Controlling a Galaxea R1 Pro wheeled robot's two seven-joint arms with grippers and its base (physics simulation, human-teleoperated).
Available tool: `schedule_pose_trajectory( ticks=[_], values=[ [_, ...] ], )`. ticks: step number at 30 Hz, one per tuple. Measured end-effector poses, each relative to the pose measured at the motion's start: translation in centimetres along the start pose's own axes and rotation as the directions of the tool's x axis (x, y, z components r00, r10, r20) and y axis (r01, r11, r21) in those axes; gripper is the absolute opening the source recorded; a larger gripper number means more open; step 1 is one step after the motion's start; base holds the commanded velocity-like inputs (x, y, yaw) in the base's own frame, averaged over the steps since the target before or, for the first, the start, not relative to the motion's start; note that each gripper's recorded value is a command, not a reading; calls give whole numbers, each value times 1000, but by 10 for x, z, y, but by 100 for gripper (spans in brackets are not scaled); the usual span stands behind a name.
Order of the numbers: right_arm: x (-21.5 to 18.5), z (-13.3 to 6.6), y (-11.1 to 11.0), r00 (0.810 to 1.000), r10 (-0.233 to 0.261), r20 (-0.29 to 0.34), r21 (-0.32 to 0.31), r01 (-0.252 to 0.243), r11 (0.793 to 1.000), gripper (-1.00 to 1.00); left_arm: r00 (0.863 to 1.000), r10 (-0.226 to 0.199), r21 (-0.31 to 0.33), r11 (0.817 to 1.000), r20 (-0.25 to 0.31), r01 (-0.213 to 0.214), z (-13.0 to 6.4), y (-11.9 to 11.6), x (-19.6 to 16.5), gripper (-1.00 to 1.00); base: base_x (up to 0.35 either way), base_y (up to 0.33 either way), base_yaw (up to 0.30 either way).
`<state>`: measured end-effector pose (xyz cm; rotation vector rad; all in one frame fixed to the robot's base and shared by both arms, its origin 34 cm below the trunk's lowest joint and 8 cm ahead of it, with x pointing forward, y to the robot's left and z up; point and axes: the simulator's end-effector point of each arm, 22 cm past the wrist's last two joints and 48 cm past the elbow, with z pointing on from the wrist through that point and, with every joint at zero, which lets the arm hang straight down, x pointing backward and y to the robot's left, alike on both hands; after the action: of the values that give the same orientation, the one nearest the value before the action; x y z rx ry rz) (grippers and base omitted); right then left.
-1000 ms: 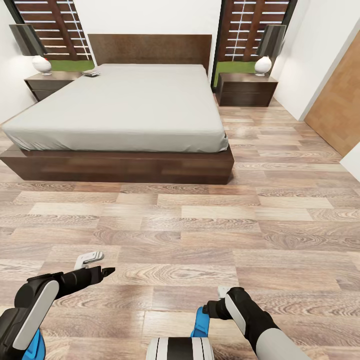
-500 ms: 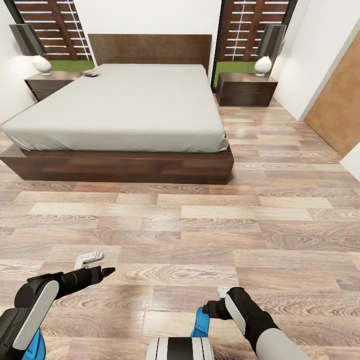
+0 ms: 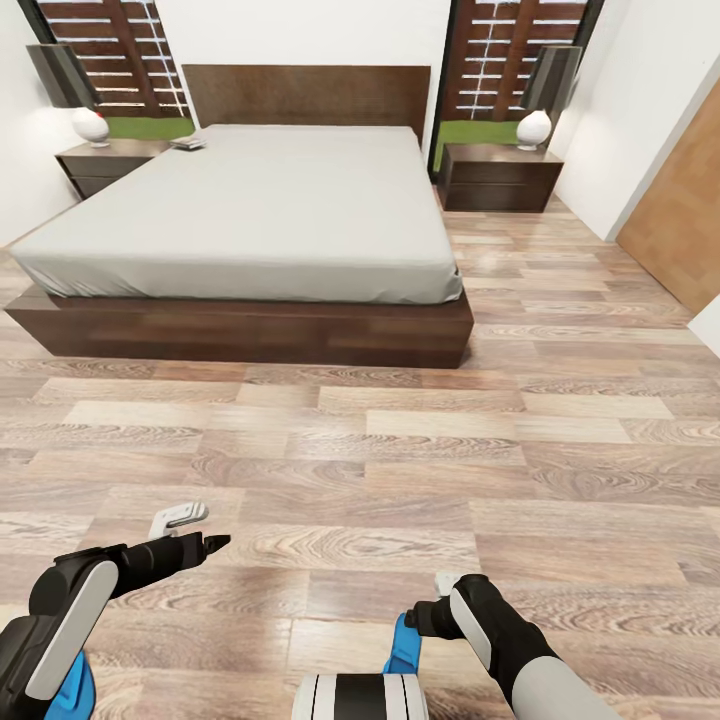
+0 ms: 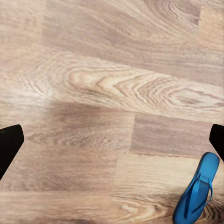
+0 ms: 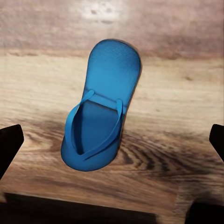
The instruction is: In the bedroom, move the book from the bed onto either nightstand, and place the two sandals side by side next to the bed.
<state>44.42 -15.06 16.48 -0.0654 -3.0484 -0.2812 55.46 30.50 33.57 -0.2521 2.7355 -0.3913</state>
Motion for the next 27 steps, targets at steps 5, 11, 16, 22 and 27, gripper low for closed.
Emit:
schedule_pose_trajectory(
  ticks=[5,11,16,22,27],
  values=[
    [0,0,0,1000,0,0,0,0,1000,100,1000,0,0,1000,-1,0,0,0,0,100,0,0,17],
    [0,0,0,1000,0,0,0,0,1000,100,1000,0,0,1000,-1,0,0,0,0,100,0,0,14],
    [1,1,0,1000,0,-2,0,0,1000,100,1000,-1,1,1000,-3,1,1,0,1,100,0,0,56],
    [3,3,-1,1000,1,-8,0,-1,1000,100,1000,-3,0,1000,-7,3,3,1,3,100,0,0,93],
    [5,5,-1,1000,2,-14,1,-2,1000,100,1000,-4,-2,1000,-13,4,5,2,5,100,0,0,94]
  ],
)
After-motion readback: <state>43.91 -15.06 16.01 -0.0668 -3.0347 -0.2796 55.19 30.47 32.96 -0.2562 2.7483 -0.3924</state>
